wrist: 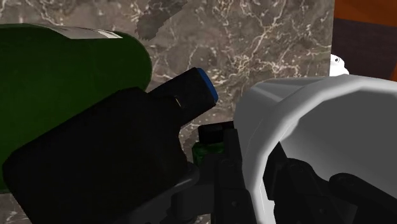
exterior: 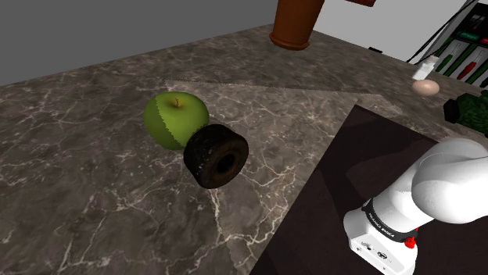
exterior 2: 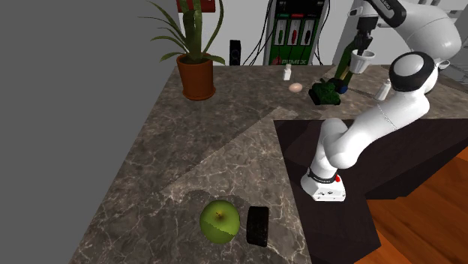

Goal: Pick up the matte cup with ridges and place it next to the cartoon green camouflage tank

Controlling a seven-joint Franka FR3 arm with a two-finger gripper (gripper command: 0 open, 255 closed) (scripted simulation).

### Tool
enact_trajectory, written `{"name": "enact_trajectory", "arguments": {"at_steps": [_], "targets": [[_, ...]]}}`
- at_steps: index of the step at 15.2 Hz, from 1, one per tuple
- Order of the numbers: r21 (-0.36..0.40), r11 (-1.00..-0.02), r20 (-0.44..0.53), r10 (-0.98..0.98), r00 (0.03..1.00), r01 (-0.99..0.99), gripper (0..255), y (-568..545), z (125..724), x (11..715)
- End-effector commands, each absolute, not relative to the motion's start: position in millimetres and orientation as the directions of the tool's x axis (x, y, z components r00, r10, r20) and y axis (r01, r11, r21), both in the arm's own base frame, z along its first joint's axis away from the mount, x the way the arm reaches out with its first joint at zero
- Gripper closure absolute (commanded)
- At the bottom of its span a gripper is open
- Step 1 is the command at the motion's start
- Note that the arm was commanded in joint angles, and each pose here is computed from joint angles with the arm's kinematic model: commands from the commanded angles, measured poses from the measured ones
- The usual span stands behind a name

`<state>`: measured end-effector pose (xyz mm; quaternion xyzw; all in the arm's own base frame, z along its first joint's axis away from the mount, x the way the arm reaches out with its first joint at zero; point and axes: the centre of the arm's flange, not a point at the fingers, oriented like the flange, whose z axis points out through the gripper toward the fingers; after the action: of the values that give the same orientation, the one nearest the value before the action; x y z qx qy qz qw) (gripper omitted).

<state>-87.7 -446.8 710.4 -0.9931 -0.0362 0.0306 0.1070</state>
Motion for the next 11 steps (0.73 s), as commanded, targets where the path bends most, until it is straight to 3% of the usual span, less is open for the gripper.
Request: {"name": "enact_trajectory", "arguments": {"at_steps": [1,11], "targets": [[-0.214,-0.975,-0.053,0.079,0.995,0.065,255,-447.2,699.9,-87.4],[-0.214,-0.975,-0.053,0.079,0.995,0.065,255,-447.2,647.1,-87.4]]}}
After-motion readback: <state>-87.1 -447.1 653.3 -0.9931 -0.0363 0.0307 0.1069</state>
